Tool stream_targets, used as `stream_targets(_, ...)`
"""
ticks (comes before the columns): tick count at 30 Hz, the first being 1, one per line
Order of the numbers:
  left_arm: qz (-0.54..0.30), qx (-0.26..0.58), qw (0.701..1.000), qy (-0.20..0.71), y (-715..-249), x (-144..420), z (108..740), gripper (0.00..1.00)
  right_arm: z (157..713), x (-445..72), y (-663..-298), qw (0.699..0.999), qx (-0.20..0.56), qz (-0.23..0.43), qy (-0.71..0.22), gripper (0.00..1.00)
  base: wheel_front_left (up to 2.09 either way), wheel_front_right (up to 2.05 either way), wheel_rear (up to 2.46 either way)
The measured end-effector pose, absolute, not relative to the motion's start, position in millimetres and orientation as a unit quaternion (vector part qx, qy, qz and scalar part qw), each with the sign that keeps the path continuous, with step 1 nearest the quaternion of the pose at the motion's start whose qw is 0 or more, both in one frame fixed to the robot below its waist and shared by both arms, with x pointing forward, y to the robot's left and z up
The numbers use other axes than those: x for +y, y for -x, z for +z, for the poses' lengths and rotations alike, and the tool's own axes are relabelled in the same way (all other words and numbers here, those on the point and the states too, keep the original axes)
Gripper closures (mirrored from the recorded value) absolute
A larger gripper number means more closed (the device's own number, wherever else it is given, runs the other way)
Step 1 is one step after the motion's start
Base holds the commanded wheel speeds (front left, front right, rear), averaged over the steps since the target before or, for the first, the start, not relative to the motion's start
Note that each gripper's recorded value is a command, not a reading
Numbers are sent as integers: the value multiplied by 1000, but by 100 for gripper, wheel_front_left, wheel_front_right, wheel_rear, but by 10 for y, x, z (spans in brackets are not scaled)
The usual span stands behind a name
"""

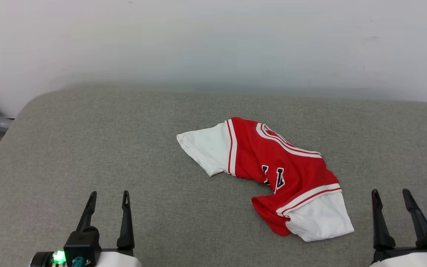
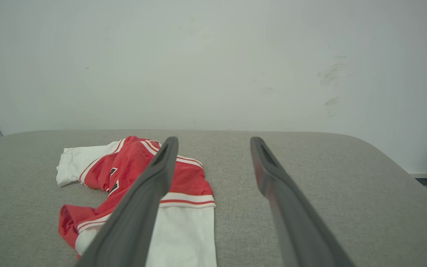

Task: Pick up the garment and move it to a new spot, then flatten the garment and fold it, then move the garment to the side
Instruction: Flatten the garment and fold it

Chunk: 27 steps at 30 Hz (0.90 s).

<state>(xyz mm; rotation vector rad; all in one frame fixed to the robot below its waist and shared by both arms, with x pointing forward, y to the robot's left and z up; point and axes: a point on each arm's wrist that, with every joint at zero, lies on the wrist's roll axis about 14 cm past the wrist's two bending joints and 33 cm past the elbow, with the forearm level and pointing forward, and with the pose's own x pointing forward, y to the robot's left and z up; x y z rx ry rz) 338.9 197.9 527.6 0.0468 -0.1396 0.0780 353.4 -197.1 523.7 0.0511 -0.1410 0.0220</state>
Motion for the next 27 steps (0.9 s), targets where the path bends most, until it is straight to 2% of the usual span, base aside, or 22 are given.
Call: stream_targets(27,34,-60,997,-25,-3305,1976,5186,0,5193,-1964,-3490,997,-64,11,-39,0,0,0,0)
